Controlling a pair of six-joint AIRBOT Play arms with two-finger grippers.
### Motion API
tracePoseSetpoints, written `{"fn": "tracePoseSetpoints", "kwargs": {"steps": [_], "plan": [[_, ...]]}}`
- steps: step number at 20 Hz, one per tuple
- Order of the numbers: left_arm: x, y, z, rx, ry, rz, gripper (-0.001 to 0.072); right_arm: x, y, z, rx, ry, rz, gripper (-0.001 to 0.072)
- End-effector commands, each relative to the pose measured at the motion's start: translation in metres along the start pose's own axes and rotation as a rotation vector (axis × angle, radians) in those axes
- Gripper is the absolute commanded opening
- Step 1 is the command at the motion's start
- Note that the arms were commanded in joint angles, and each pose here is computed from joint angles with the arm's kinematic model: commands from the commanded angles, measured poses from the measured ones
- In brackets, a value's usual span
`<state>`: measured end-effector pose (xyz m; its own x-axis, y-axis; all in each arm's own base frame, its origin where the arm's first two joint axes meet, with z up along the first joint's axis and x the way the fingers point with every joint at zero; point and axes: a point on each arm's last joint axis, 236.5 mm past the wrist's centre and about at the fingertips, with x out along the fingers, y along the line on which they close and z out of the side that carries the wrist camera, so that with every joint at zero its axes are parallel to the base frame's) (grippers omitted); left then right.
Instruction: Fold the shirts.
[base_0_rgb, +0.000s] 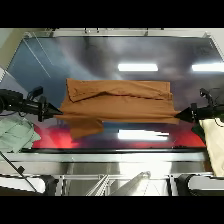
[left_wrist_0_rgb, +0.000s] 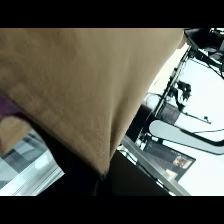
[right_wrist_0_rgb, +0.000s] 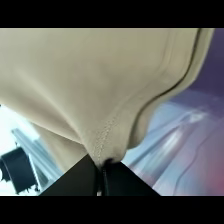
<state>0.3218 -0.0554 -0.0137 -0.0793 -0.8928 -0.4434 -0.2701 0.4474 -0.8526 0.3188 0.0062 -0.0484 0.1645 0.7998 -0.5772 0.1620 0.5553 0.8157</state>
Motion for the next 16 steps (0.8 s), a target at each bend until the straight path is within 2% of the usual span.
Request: {"fn": "tracePoseSetpoints", "kwargs": {"steps": [1,3,9,11,16], "plan": [[-0.018,-0.005,0.021,-0.023,-0.044,0.016,0.0028,-0.005,0.008,0.033,0.001,-0.129,0.023,0.0015],[-0.013,-0.01,0.037,0.001,-0.03,0.035,0.0028,-0.001,0.016,0.056,-0.026,-0.214,0.032,0.0015],[0.019,-0.028,0.108,0.099,0.02,0.111,0.0028,0.016,0.009,0.117,-0.089,-0.413,-0.086,0.0016],[0.017,-0.03,0.136,0.13,-0.01,0.132,0.0028,0.022,0.003,0.129,-0.08,-0.423,-0.09,0.0016],[0.024,-0.006,0.174,0.064,-0.028,0.131,0.0028,0.042,-0.021,0.141,-0.034,-0.387,-0.079,0.0016]]}}
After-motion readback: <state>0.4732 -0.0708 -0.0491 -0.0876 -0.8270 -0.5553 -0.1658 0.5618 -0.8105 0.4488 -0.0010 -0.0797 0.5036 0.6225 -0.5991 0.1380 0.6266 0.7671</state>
